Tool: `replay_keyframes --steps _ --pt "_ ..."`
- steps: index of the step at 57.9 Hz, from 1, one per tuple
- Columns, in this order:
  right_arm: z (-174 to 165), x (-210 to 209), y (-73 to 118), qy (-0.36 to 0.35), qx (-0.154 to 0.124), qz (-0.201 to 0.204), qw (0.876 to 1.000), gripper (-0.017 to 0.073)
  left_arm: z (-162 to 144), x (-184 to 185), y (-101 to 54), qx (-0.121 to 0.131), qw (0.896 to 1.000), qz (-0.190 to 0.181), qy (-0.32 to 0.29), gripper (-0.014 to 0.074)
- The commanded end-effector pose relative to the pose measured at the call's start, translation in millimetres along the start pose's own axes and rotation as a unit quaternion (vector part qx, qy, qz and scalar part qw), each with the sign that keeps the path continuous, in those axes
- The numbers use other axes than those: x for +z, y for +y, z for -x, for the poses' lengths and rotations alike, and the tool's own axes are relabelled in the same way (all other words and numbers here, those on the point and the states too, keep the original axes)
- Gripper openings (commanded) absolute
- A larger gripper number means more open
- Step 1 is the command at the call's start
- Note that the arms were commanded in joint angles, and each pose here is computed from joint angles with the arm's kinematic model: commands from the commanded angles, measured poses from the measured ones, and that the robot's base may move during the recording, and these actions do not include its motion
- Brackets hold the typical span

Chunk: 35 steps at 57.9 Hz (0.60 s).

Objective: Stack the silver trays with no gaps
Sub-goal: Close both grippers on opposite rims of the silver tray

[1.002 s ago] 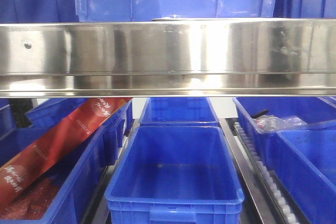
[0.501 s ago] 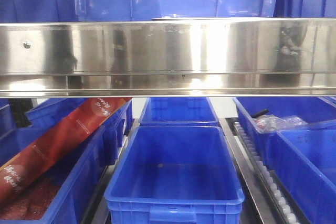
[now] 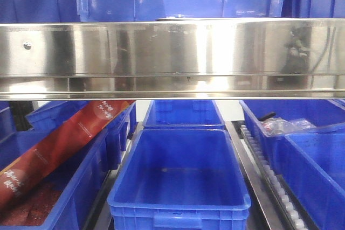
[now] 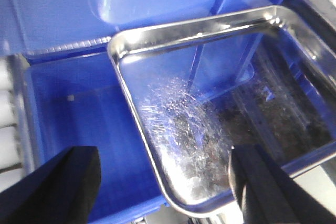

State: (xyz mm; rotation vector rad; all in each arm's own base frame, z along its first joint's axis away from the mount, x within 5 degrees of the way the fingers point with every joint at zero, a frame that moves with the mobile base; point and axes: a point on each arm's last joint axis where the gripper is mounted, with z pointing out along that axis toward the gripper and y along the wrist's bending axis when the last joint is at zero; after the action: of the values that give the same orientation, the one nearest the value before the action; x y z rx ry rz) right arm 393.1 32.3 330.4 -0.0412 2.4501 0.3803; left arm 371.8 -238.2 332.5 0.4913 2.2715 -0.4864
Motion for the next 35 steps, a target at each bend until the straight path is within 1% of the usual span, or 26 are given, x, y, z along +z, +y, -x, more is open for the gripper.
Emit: replay_keyframes --steps 1,11,23,27,35 --pt "3.5 6.6 -1.9 -0.01 -0.006 -0.004 1.0 0.036 -0.5 7.0 -2.6 -0.005 1.0 -0.005 -0.002 0.0419" --pt "3.2 18.4 -6.0 -0.009 -0.003 -0.008 1.0 0.036 -3.8 17.6 -2.7 -0.006 1.0 -0.005 0.0 0.0413" --pt "2.5 26.0 -11.0 -0.006 -0.015 -0.024 1.0 0.036 -9.9 31.7 -2.2 -0.008 1.0 -0.005 0.01 0.0413" --pt "2.3 27.8 -12.5 -0.005 -0.02 -0.03 0.999 0.036 -11.4 36.6 -1.9 -0.013 1.0 -0.007 0.01 0.0413" --pt "4.5 27.6 -14.0 -0.017 -0.027 -0.038 0.999 0.036 -12.5 41.5 -1.6 -0.016 1.0 -0.009 0.008 0.0413"
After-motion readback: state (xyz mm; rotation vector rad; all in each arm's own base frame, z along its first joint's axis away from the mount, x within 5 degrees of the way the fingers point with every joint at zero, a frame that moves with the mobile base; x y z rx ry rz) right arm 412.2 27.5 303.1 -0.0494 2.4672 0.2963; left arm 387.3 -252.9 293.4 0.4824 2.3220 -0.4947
